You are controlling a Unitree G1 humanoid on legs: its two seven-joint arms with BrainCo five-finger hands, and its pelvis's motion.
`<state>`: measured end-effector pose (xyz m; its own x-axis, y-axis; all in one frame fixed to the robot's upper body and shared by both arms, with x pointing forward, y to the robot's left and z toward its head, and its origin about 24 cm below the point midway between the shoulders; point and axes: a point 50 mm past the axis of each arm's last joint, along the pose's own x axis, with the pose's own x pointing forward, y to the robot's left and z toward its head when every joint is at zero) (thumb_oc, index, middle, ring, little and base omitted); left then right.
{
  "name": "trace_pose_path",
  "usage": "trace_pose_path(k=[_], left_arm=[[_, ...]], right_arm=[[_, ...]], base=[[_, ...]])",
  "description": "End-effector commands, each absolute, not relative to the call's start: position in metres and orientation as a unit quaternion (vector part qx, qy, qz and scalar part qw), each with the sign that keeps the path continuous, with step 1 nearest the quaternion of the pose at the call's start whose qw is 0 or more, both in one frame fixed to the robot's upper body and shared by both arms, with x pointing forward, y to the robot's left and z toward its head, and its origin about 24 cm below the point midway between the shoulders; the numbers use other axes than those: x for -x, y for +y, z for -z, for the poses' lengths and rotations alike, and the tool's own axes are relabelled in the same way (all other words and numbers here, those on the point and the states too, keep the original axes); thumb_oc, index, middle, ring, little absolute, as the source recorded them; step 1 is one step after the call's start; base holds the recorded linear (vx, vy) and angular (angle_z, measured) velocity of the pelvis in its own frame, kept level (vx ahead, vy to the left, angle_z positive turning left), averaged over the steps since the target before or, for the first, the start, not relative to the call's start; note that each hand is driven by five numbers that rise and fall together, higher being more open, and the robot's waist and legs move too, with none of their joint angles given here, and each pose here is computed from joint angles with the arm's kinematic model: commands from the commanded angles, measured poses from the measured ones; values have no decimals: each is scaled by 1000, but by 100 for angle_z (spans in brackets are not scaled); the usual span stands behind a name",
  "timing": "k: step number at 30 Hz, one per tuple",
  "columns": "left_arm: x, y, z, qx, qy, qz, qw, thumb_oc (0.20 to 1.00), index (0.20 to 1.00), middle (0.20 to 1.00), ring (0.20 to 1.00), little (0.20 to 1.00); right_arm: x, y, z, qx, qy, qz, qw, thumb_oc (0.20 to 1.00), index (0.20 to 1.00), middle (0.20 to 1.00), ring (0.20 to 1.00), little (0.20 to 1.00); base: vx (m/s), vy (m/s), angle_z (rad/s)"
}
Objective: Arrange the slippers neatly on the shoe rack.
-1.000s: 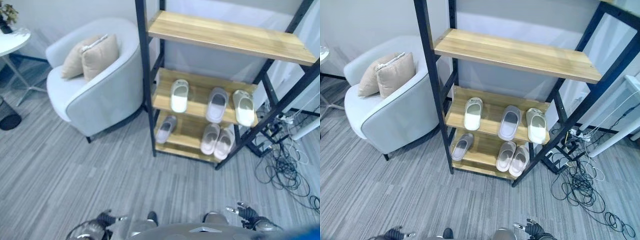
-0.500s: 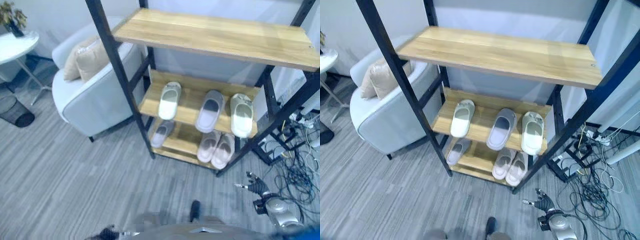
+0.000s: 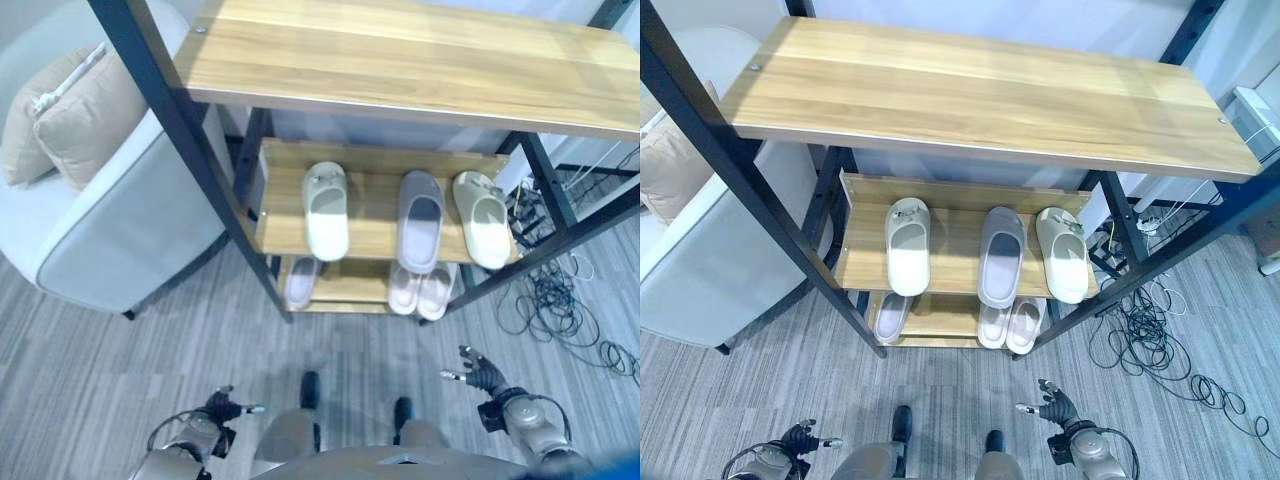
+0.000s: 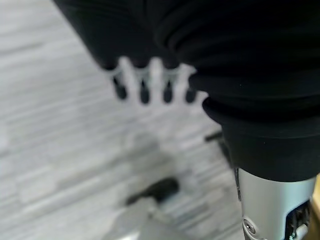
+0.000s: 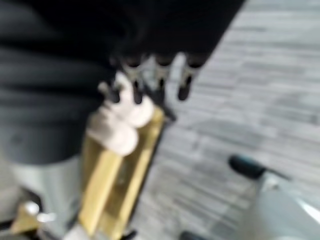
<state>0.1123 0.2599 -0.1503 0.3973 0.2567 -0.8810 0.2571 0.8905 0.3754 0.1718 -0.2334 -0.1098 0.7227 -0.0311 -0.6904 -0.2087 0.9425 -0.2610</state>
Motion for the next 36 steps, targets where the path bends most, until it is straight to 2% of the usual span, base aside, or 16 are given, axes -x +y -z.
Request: trace_pose_path(k=[1, 14, 22, 27, 29, 32, 33, 36], left_arm=[[-80, 261, 157, -222, 577, -3, 786, 1000, 1000, 1000, 1000, 1000], [-68, 245, 163, -229, 582, 44, 779, 1000, 1000, 1000, 1000, 1000], [-57, 238, 167, -236, 591, 63, 769, 1000, 1000, 1000, 1000, 1000], [-67, 228, 167, -243, 572, 80, 779, 1000, 1000, 1000, 1000, 1000], [-78, 218, 167, -251, 554, 99, 788, 1000, 1000, 1000, 1000, 1000], [-84, 215, 166, -256, 544, 103, 792, 1000, 1000, 1000, 1000, 1000], [-96, 210, 164, -262, 526, 111, 801, 1000, 1000, 1000, 1000, 1000], [-104, 207, 162, -266, 515, 113, 807, 1000, 1000, 1000, 1000, 1000]], right_arm=[[-191, -243, 91, 201, 319, -57, 924, 1000, 1000, 1000, 1000, 1000], [-191, -223, 93, 223, 312, -118, 916, 1000, 1000, 1000, 1000, 1000], [-206, -194, 82, 236, 264, -183, 917, 1000, 1000, 1000, 1000, 1000], [-219, -169, 75, 230, 232, -218, 920, 1000, 1000, 1000, 1000, 1000], [-239, -139, 56, 235, 175, -265, 919, 1000, 1000, 1000, 1000, 1000], [-249, -127, 44, 244, 144, -287, 915, 1000, 1000, 1000, 1000, 1000], [-271, -99, 9, 264, 62, -337, 902, 1000, 1000, 1000, 1000, 1000], [-281, -78, -26, 288, -20, -384, 877, 1000, 1000, 1000, 1000, 1000]], base=[[97, 75, -19], [55, -89, 20], [36, -78, 5], [18, -59, 9], [-32, -67, -2], [-70, -41, 3], [-153, -58, 2], [-88, -50, -33]])
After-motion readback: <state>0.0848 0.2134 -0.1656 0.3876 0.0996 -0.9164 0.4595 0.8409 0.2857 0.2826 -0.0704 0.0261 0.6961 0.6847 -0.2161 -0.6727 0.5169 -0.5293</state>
